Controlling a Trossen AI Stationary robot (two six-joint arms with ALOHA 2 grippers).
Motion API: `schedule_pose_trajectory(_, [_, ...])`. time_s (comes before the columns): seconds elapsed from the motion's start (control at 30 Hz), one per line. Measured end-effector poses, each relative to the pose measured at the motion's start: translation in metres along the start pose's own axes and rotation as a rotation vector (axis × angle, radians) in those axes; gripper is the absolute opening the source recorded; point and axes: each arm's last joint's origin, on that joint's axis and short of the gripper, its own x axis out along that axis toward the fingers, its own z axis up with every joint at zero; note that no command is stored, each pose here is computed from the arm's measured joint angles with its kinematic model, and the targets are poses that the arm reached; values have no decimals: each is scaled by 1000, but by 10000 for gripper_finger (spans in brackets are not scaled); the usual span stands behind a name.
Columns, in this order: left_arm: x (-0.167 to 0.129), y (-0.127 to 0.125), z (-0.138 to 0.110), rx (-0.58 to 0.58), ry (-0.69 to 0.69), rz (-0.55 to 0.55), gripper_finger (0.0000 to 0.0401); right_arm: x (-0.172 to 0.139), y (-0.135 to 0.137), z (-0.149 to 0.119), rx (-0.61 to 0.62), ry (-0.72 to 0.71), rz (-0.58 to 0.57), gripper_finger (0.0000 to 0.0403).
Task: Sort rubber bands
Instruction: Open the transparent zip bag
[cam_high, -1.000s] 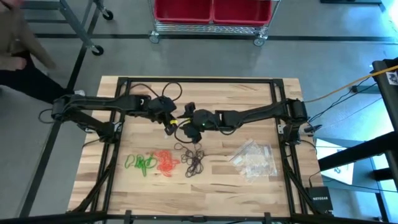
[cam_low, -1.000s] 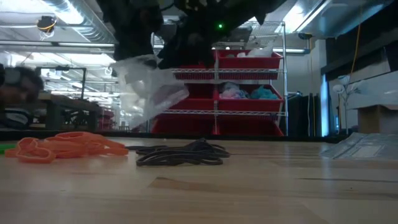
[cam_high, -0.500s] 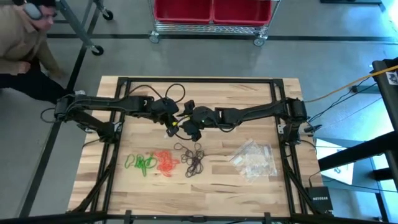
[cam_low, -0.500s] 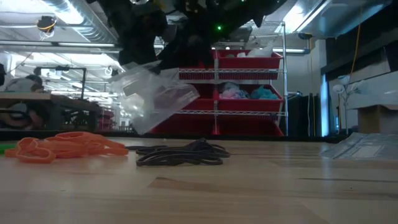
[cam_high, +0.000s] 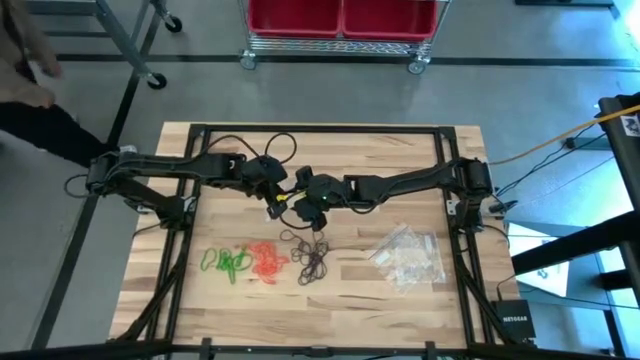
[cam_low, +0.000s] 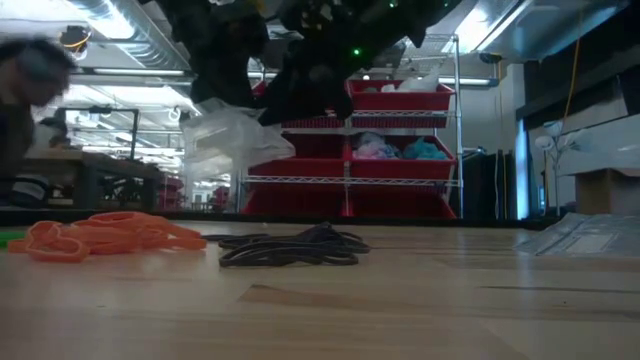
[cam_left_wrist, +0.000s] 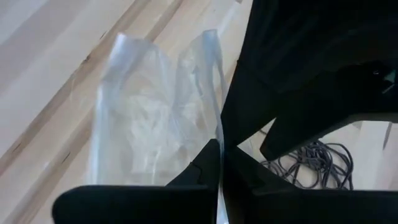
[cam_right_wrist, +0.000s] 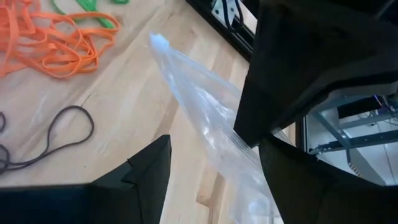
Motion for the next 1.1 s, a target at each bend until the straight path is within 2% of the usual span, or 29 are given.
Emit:
schedule_pose_trajectory(0.1, [0,0,0,-1,3,-16,0,1,0,-1,-14,6,-4,234])
schedule_pose_trajectory(0.17, [0,-1,0,-3,5,-31,0,3,1,-1,-68,13,-7,234])
schedule_pose_trajectory(0.37, [0,-1,0,-17,13,-50,0,3,2,-4,-288,55,-21,234])
schedule_pose_trajectory(0.5, [0,-2,1,-28,17,-77,0,3,2,-5,-501,105,-41,234])
schedule_pose_trajectory(0.57, [0,-3,1,-32,18,-81,0,3,1,-6,-550,107,-32,234])
schedule_pose_trajectory(0.67, [0,-3,1,-34,10,-84,0,4,1,-9,-560,113,-2,234])
schedule_pose_trajectory(0.8, [-2,-2,3,-63,-13,-52,0,4,11,-20,-582,184,107,234])
schedule_pose_trajectory(0.87, [-2,-3,4,-61,-24,-55,0,5,10,-19,-581,176,99,234])
schedule_pose_trajectory(1.03, [-2,-4,7,-51,-57,-77,0,5,2,-10,-561,127,-13,234])
schedule_pose_trajectory(1.1, [-2,-4,7,-56,-53,-83,0,5,2,-10,-559,106,3,234])
